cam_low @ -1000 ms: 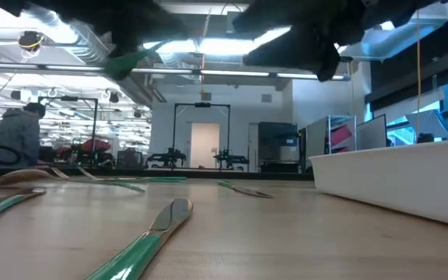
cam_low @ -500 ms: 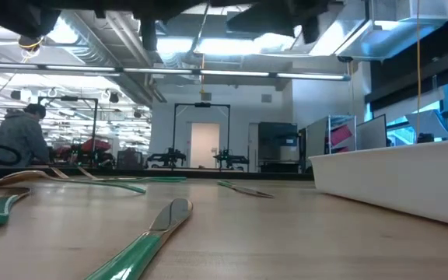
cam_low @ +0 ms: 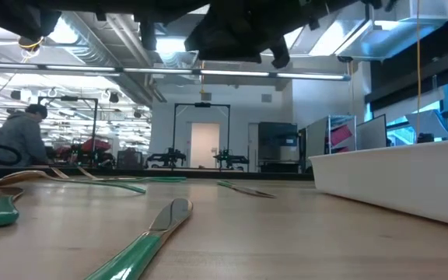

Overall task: Sort silverware
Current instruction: Put the bottom center green fork into the silverware rack

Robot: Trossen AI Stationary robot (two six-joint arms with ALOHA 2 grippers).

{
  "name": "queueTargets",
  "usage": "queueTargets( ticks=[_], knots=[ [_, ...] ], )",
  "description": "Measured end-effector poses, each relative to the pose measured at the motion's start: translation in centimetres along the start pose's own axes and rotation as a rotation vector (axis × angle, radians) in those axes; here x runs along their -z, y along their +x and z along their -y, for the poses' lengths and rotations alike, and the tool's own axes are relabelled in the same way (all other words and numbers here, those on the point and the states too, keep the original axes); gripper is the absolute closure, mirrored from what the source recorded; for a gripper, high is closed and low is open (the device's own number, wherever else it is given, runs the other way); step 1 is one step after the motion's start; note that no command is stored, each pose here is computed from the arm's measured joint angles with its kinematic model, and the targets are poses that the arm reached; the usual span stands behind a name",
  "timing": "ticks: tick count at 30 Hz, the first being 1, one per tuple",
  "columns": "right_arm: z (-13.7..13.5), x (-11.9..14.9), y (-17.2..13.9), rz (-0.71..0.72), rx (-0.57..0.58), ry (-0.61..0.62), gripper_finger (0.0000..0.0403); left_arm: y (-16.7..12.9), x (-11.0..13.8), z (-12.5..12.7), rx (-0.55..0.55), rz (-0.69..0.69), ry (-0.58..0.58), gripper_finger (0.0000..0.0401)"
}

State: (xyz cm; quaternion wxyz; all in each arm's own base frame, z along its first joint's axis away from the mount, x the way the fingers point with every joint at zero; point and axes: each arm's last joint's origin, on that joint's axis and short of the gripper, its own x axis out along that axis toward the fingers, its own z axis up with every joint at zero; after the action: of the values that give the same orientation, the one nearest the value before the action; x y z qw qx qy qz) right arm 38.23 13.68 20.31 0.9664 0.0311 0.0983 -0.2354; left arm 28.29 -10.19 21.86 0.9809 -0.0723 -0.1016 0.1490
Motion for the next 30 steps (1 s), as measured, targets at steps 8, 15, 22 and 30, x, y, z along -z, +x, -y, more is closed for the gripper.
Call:
queueTargets(
  ticks=[8,15,22,30],
  knots=[
    [0.0,0.6,-0.3,-0.036,0.032,-0.007,0.0392,-0.9,0.1,0.8,-0.064,-0.013,0.063,0.0400],
    [1.3,0.2,-2.2,-0.220,0.014,0.055,0.0397,-1.5,-0.1,1.3,-0.048,-0.040,0.107,0.0359],
    [4.2,-1.4,-9.0,-0.576,0.048,0.201,0.0398,-2.5,-1.0,1.0,-0.084,-0.153,0.163,0.0251],
    [6.3,0.9,-15.9,-1.173,0.070,0.537,0.0399,-2.7,0.0,0.1,-0.121,-0.268,0.146,0.0220]
  ],
)
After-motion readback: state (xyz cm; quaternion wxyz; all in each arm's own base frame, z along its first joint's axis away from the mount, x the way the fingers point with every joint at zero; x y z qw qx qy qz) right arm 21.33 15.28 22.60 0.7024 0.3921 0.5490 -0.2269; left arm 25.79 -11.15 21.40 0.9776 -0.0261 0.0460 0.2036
